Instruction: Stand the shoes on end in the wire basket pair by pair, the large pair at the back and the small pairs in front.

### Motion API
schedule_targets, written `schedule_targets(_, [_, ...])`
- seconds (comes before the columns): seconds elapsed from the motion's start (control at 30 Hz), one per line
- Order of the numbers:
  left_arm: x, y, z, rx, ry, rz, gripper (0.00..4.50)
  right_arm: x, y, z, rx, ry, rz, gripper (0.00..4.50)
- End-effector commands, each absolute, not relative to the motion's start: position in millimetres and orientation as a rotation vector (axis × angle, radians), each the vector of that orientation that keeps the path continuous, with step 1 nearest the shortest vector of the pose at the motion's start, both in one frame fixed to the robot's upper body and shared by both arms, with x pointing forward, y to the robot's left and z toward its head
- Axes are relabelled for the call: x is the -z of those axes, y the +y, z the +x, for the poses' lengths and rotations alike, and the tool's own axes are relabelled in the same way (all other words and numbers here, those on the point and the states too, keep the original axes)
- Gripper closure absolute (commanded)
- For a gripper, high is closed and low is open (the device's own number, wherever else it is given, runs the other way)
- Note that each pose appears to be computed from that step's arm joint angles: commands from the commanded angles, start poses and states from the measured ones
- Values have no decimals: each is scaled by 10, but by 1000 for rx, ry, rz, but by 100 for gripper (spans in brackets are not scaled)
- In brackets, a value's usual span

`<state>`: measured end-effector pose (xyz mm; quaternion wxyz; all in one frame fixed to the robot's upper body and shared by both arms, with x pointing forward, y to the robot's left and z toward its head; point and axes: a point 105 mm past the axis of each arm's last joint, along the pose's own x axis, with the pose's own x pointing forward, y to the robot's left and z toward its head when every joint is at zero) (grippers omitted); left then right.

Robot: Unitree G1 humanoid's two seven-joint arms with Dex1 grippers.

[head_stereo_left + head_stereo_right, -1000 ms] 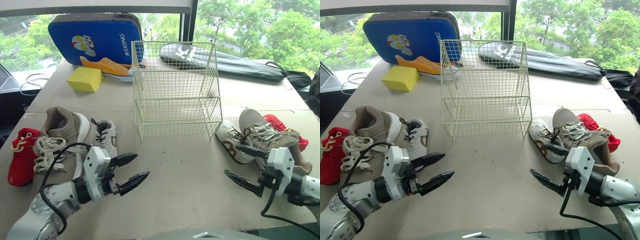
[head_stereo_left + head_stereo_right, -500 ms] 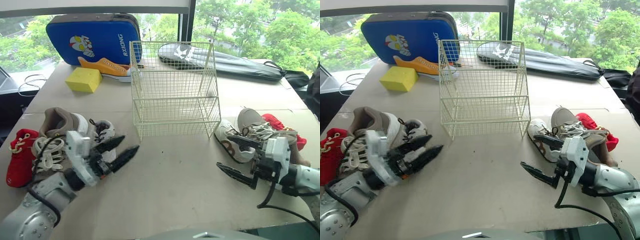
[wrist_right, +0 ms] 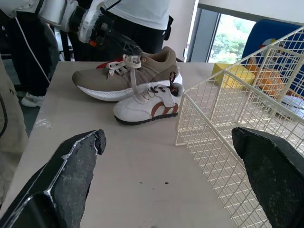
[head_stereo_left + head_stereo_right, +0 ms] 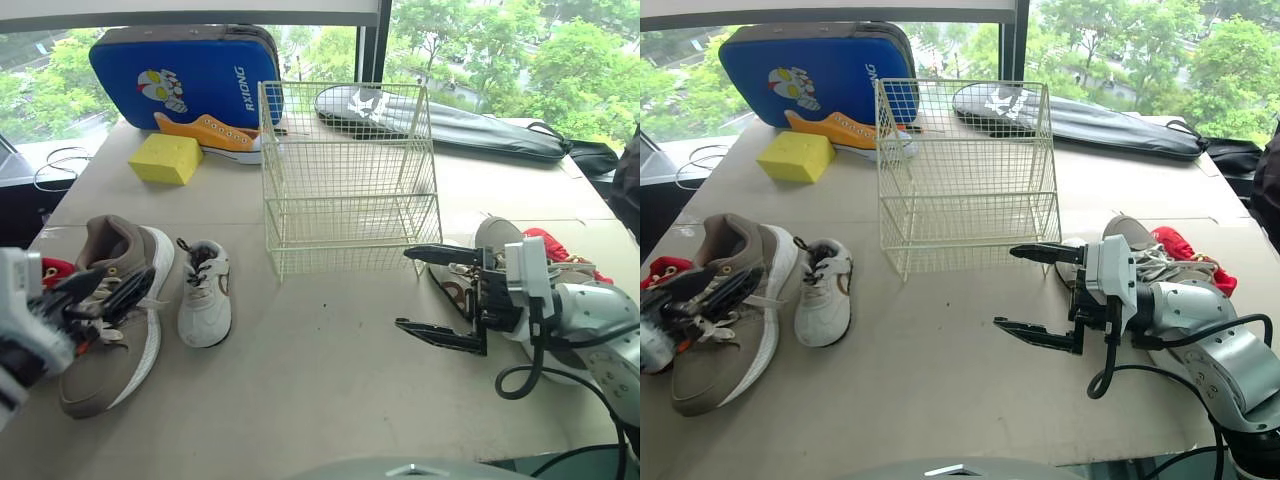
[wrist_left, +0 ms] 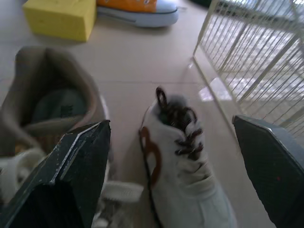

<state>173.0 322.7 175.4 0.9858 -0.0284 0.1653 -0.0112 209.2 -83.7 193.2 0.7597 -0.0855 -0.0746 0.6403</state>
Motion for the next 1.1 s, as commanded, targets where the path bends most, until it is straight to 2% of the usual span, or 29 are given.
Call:
schedule_targets(0.03, [-1826, 3149, 1526, 15, 328, -14, 0, -2010, -771, 2027, -1478, -200, -167, 6])
schedule_targets(0.23, [-1786, 3339, 1346, -67, 388, -7, 0, -1979, -707, 2074, -1546, -194, -166, 6])
schedule_targets(0.5, [-1783, 3293, 1442, -5, 383, -4, 0, -1978, -755, 2112, -1574, -175, -184, 6])
schedule_targets(0.67, [-1897, 2674, 1549, 353, 318, -83, 0, -1943, -832, 2132, -1518, -131, -196, 6])
schedule_targets(0.73, [-1906, 2289, 1531, 564, 338, -55, 0, -1856, -947, 2152, -1450, -58, -226, 6])
schedule_targets(0.8, [-1955, 1946, 1523, 756, 273, 28, 0, -1736, -1101, 2168, -1330, 46, -268, 6])
schedule_targets(0.93, [-1926, 1629, 1440, 1047, 287, 86, 0, -1574, -1337, 2130, -1114, 189, -316, 6])
schedule_targets(1.1, [-1898, 1496, 1557, 1224, 235, 173, 0, -1541, -1631, 2075, -849, 281, -341, 6])
